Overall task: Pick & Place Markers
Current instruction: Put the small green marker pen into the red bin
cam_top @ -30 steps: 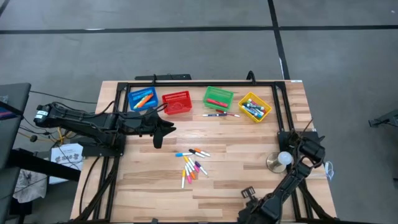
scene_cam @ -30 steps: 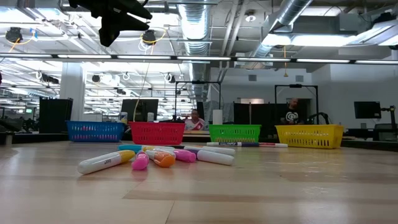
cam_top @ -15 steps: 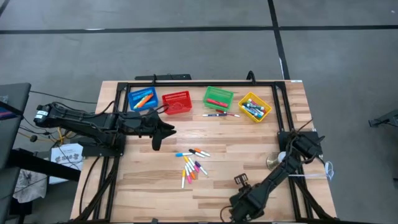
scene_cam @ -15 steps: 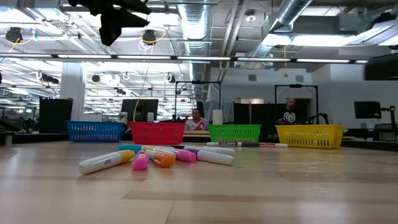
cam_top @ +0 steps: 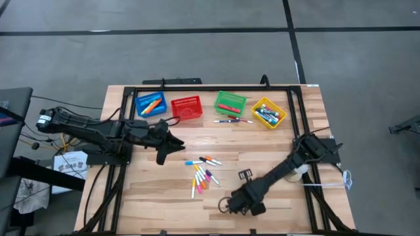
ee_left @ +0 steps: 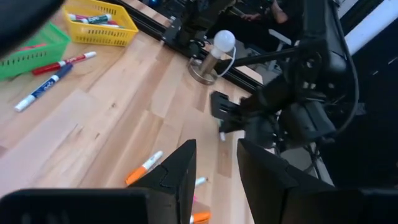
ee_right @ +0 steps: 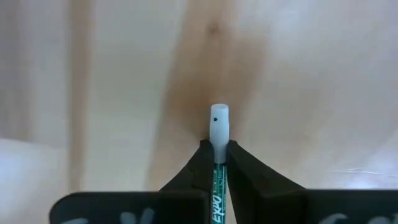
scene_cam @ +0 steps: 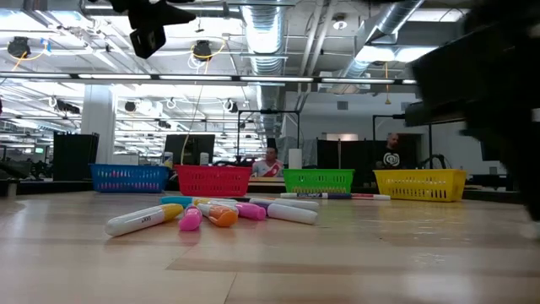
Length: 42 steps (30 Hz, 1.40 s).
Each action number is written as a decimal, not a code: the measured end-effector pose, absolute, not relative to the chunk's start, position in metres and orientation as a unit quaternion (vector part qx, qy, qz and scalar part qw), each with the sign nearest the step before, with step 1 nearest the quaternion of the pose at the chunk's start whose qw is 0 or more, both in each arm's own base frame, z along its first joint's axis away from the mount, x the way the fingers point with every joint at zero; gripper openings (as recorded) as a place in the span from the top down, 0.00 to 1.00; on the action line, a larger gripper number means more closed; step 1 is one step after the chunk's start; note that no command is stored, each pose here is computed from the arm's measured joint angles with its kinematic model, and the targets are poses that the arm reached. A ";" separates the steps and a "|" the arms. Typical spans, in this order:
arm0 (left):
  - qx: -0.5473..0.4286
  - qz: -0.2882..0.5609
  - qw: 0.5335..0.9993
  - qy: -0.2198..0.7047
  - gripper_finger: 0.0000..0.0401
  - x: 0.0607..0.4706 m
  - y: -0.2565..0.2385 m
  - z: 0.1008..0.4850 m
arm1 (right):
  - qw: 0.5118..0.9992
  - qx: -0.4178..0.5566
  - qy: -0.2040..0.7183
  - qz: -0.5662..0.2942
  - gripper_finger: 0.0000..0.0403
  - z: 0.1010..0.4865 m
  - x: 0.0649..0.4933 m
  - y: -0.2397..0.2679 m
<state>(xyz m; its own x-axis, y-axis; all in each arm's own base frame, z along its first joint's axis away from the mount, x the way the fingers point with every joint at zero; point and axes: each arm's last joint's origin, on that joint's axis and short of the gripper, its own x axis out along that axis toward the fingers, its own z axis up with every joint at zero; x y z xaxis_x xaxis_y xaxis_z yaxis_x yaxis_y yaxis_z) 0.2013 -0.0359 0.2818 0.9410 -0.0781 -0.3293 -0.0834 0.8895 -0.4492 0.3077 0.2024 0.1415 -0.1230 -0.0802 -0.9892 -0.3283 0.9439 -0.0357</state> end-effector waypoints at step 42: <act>-0.214 0.013 0.961 0.174 0.71 0.199 -0.040 0.277 | 0.655 -0.013 0.748 0.105 0.57 0.185 0.315 0.093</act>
